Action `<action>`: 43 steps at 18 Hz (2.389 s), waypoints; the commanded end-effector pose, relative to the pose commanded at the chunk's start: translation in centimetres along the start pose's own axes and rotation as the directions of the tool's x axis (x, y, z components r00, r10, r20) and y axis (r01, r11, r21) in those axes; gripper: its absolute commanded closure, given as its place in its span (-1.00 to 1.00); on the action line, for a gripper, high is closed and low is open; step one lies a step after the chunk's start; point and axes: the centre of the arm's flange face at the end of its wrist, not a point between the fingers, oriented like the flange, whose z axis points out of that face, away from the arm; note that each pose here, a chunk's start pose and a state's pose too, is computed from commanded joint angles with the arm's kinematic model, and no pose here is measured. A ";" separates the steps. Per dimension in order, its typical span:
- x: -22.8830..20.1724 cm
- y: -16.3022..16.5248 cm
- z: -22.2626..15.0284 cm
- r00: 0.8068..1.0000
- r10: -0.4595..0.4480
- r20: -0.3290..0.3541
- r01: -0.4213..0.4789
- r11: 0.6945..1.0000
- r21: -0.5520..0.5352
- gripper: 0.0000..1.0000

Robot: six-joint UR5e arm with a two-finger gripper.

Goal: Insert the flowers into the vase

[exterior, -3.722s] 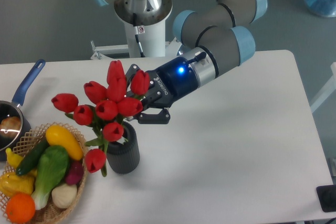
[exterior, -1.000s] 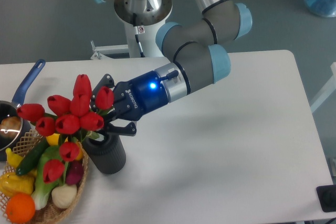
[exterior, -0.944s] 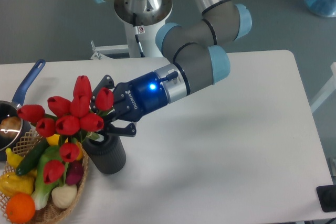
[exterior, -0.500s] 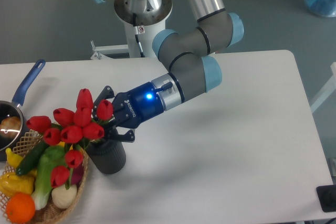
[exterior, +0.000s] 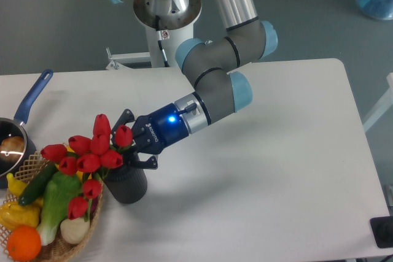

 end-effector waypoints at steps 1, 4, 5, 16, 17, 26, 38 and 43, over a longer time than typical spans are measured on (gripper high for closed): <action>0.1 0.4 0.0 1.000 -0.006 0.001 0.006 1.000 -0.006 0.89; 0.1 0.7 0.0 1.000 -0.009 0.006 0.009 1.000 -0.025 0.64; 0.1 1.0 0.0 1.000 -0.017 0.007 0.017 0.999 -0.027 0.45; -0.6 2.0 -2.3 0.998 0.017 0.062 -0.011 0.995 -0.097 -1.00; -0.6 1.8 -2.5 0.997 0.023 0.068 -0.016 0.994 -0.106 -1.00; 2.0 0.0 -5.2 0.987 0.037 0.154 0.003 0.968 -0.249 -1.00; 2.7 -1.8 -15.1 0.904 0.167 0.395 0.118 0.789 -0.603 -1.00; -0.2 -4.0 -23.0 0.796 0.355 0.489 0.304 0.464 -0.832 -1.00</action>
